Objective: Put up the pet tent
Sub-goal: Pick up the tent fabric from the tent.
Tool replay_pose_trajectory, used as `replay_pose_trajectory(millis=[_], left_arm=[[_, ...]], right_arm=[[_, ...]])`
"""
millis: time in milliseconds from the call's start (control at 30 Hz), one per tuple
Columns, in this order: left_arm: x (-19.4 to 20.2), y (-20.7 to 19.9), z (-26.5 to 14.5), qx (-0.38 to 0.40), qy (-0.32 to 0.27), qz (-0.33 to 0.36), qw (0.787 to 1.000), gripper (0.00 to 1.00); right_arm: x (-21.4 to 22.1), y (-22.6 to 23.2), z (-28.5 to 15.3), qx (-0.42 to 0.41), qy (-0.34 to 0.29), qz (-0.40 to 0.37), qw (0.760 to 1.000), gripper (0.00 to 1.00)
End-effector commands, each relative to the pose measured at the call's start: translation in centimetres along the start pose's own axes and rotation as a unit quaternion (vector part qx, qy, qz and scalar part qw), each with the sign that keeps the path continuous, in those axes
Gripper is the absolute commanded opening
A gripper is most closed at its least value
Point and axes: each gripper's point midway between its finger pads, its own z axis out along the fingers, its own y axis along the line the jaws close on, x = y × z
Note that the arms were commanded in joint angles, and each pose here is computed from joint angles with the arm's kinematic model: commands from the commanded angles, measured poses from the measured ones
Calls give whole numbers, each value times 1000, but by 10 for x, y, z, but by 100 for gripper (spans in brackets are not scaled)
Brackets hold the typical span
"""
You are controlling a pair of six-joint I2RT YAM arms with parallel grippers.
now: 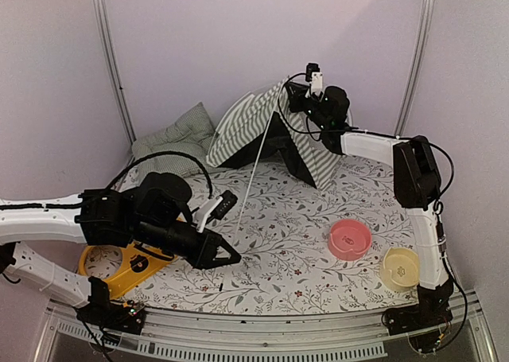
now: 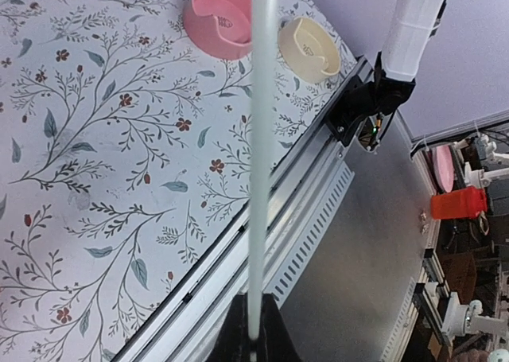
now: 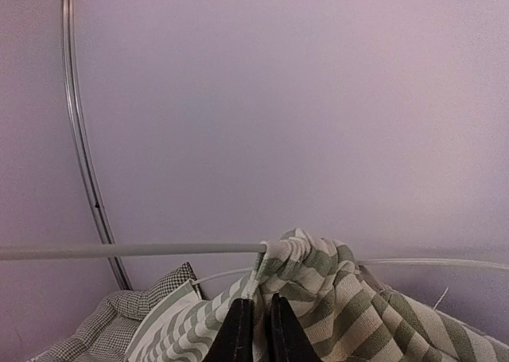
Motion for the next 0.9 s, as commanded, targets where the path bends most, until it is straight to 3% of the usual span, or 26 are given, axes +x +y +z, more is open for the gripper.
replay_pose_trajectory(millis=[0, 133, 333, 467, 867], left_arm=[[1, 12, -3, -28, -5, -28, 999, 0], [-3, 8, -3, -24, -7, -27, 999, 0], [-8, 4, -6, -20, -12, -20, 1000, 0], [-9, 2, -8, -17, -12, -18, 1000, 0], [-12, -4, -6, -9, -11, -9, 1000, 0]], right_arm=[[-15, 22, 4, -38, -30, -2, 999, 14], [-8, 20, 3, -36, -20, -1, 999, 26], [-2, 11, 2, -29, -10, 0, 1000, 21], [2, -7, 2, 17, -4, -1, 1000, 36], [25, -25, 27, 45, 6, -48, 998, 34]])
